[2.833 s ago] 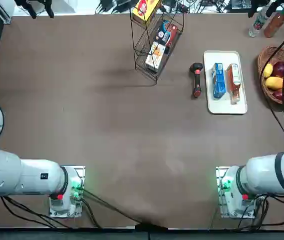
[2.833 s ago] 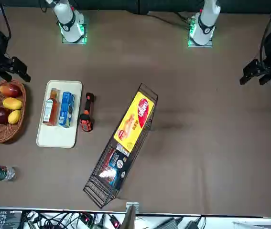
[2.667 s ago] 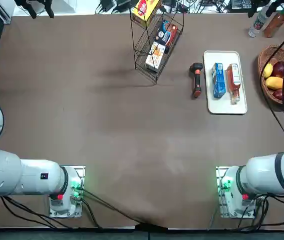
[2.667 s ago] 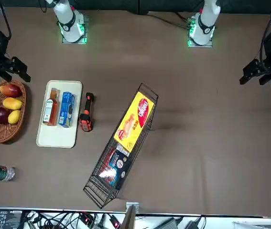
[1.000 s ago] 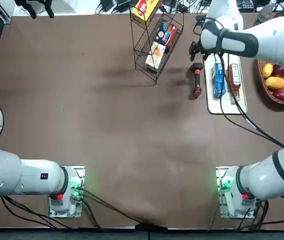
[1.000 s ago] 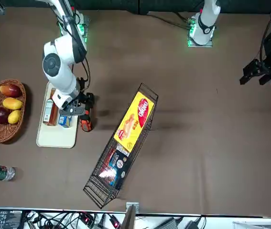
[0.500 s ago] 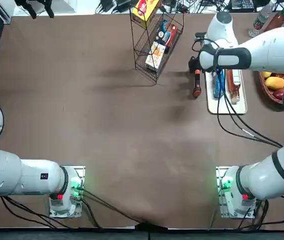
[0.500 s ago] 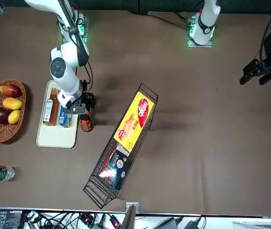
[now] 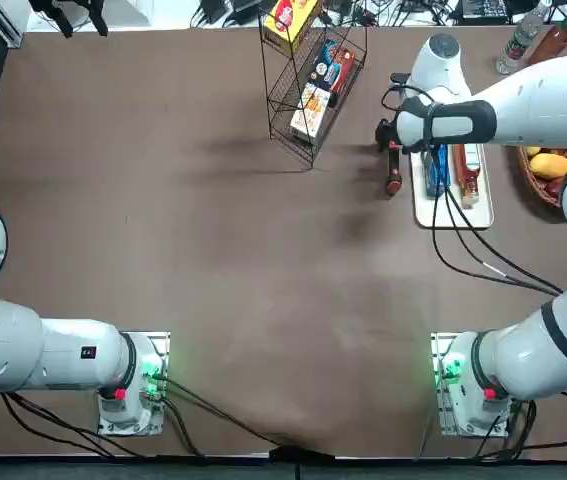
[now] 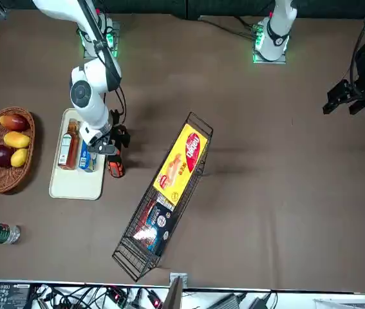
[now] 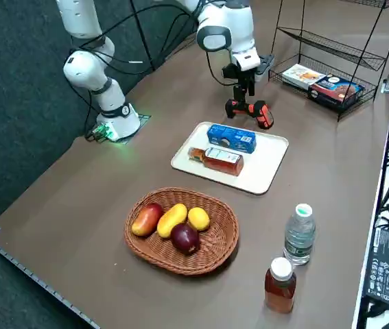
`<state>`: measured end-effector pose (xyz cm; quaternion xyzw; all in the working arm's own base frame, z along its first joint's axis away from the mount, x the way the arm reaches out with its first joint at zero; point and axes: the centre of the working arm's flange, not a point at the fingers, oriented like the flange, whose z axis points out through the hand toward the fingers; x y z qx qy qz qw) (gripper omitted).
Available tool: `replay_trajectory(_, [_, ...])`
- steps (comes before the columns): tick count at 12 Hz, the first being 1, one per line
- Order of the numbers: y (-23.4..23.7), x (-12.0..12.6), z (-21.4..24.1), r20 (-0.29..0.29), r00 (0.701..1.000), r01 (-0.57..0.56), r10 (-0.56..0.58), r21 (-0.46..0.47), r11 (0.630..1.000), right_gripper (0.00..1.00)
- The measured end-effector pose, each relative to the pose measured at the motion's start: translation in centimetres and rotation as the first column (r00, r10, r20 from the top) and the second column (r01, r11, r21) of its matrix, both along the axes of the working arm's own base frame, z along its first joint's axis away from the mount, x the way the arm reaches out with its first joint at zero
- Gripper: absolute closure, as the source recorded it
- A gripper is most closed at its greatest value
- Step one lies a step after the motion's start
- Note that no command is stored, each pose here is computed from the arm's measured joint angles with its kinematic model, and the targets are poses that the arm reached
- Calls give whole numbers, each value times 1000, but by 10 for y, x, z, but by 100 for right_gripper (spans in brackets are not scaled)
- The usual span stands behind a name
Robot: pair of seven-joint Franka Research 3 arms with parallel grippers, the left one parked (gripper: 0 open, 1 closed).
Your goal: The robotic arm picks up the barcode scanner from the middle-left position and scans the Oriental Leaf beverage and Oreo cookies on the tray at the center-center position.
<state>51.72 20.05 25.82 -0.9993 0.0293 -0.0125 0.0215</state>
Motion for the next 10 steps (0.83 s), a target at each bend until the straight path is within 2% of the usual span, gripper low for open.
replay_trajectory(10, [-2, 0, -22, 7, 1000, 10, -10, 7, 1000, 1])
